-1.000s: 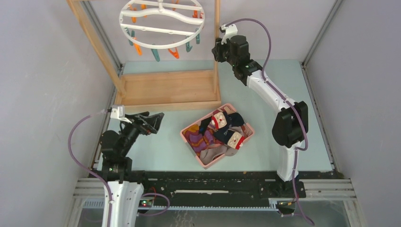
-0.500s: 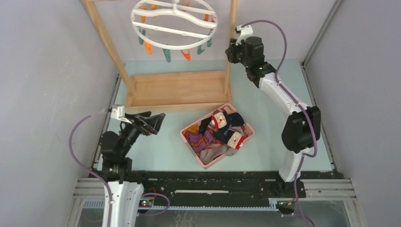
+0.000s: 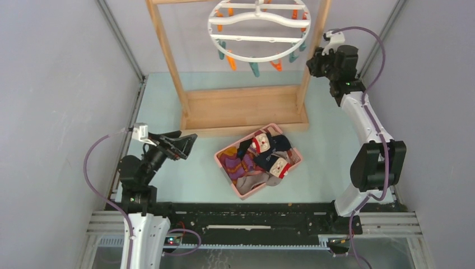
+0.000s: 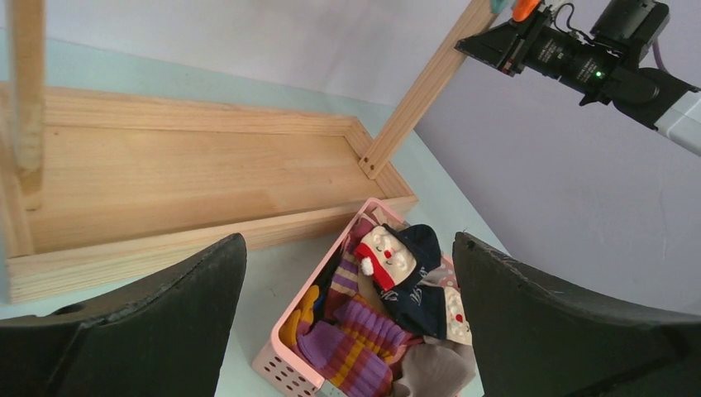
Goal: Clip the socks to the hanger
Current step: Move the clothesline to the center of the board, then pick up the sock from the bin.
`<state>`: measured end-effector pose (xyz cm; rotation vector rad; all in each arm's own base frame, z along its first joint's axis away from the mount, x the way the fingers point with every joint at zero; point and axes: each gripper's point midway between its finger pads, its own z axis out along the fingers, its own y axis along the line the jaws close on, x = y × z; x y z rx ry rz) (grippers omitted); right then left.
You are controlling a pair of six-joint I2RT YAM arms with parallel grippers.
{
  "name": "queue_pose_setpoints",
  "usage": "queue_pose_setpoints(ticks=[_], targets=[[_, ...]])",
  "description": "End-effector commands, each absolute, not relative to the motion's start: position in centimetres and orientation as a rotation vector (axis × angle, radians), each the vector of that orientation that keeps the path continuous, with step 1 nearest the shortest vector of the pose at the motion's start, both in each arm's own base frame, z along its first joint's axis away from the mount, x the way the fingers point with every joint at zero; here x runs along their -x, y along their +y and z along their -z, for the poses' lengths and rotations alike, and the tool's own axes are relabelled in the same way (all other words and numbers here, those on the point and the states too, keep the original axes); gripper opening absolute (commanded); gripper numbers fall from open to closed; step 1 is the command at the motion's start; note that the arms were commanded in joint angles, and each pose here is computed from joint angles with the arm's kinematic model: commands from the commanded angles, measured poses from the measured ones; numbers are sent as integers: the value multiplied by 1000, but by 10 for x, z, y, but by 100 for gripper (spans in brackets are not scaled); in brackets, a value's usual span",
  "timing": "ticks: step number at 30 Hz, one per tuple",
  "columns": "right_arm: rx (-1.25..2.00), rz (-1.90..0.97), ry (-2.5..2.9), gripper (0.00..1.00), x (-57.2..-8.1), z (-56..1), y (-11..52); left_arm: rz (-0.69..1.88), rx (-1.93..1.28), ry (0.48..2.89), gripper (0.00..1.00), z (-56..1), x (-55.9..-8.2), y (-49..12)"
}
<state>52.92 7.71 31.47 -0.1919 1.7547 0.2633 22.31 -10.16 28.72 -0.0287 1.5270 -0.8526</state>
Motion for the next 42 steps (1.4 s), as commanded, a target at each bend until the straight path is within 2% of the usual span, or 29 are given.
queue_pose_setpoints(ticks=[1, 9, 12, 18, 22, 25, 30, 36, 39, 42], targets=[[157, -201, 1658, 30, -516, -362, 27, 910, 10, 1516, 100, -286, -225, -110], [137, -164, 1658, 31, -520, -371, -19, 925, -2, 1519, 100, -287, -228, -114], [152, -191, 1682, 36, -519, -368, -28, 926, -3, 1524, 100, -286, -230, -115], [281, -267, 1684, 67, -492, -372, -21, 940, -6, 1529, 100, -286, -230, -117], [377, -265, 1671, 88, -457, -376, -11, 988, -21, 1516, 100, -293, -226, -122], [444, -289, 1708, 96, -430, -364, -1, 1013, -31, 1498, 100, -299, -224, -125], [649, -525, 1714, 99, -366, -342, 48, 1043, -31, 1486, 100, -303, -221, -127], [1170, -826, 1573, 98, -260, -293, 134, 1099, -8, 1452, 100, -302, -218, -130], [1304, -853, 1625, 98, -241, -263, 169, 1147, 12, 1449, 100, -295, -218, -132], [1325, -824, 1744, 96, -245, -235, 190, 1162, 30, 1494, 100, -279, -221, -133]])
